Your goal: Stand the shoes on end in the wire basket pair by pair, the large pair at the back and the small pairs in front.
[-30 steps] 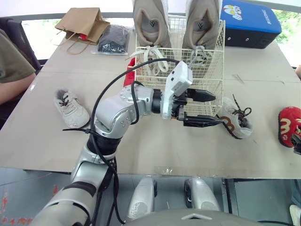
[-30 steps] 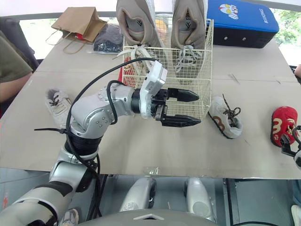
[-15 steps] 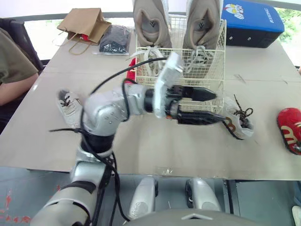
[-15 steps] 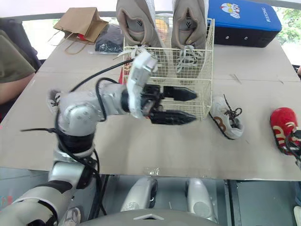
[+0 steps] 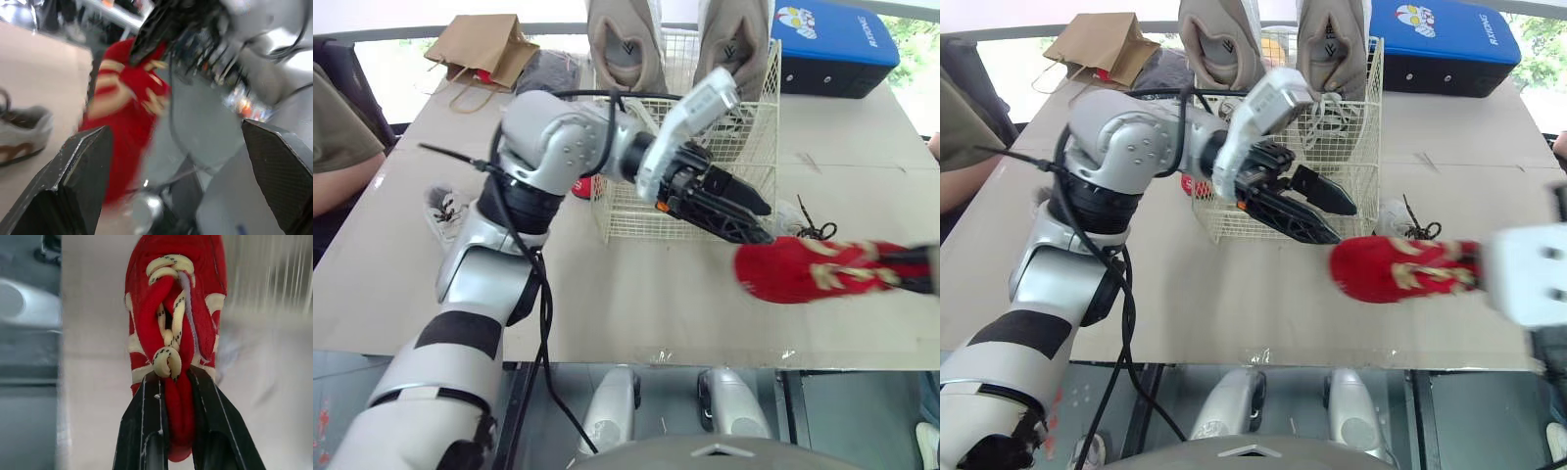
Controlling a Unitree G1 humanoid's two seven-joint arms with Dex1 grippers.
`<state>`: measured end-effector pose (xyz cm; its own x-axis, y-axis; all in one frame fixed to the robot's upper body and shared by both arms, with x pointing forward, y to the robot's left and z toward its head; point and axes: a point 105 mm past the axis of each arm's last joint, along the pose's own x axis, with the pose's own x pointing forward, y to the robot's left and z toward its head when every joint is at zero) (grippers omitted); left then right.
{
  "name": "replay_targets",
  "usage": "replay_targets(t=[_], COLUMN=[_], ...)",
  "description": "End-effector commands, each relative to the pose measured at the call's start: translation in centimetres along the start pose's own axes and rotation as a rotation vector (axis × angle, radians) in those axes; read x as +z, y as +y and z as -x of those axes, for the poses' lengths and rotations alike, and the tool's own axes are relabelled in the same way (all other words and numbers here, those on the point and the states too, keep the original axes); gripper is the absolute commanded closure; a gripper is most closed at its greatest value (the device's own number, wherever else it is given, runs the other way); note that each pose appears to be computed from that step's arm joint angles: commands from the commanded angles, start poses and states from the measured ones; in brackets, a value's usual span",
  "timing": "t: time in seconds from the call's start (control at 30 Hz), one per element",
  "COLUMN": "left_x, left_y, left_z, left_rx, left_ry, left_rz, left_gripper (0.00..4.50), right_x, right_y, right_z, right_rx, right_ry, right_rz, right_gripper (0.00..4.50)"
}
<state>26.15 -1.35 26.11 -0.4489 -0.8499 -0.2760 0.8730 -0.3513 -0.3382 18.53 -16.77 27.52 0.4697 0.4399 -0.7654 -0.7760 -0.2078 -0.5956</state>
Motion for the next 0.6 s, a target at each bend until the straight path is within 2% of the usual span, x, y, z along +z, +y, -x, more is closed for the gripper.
replay_targets(t=[0.03,0.1,0.13,0.23,0.33,0.37,0.4,0.43,0.47,0.53,0.6], left_x=[-0.5,-1.8,-2.2,-2.4,-2.2,-2.3,-2.3,-2.1,-1.8,-0.7,0.5], left_y=[1.5,1.2,0.9,0.6,0.6,0.5,0.3,0.1,-0.2,-0.2,0.0], left_z=[0.2,0.8,1.0,1.6,3.0,3.5,3.8,4.2,4.7,5.9,7.5], left_rx=[0.072,0.059,0.047,0.065,0.134,0.152,0.165,0.176,0.190,0.268,0.381], left_ry=[0.087,0.155,0.166,0.131,0.039,0.008,-0.023,-0.062,-0.112,-0.229,-0.349], left_rz=[-0.031,-0.037,-0.031,-0.002,0.046,0.050,0.051,0.064,0.063,0.013,-0.040], left_gripper=[0.25,0.74,1.18,2.68,4.03,4.34,4.48,4.50,4.50,4.50,4.50], right_x=[2.1,2.9,3.2,3.5,3.2,2.9,2.6,2.3,1.7,0.0,-2.6], right_y=[-2.3,-3.3,-3.8,-4.4,-4.7,-5.0,-5.4,-5.5,-5.5,-5.9,-5.9], right_z=[-0.3,-0.3,-0.3,-0.4,-0.7,-0.8,-0.8,-0.8,-1.0,-1.0,-1.0], right_rx=[-0.086,-0.124,-0.143,-0.156,-0.176,-0.219,-0.258,-0.279,-0.293,-0.375,-0.434], right_ry=[-0.136,-0.176,-0.197,-0.241,-0.300,-0.308,-0.311,-0.315,-0.311,-0.310,-0.312], right_rz=[0.117,0.163,0.177,0.165,0.094,0.077,0.066,0.040,-0.004,-0.170,-0.474], right_gripper=[4.49,4.50,4.50,4.50,4.50,4.50,4.50,3.64,3.40,2.51,2.51])
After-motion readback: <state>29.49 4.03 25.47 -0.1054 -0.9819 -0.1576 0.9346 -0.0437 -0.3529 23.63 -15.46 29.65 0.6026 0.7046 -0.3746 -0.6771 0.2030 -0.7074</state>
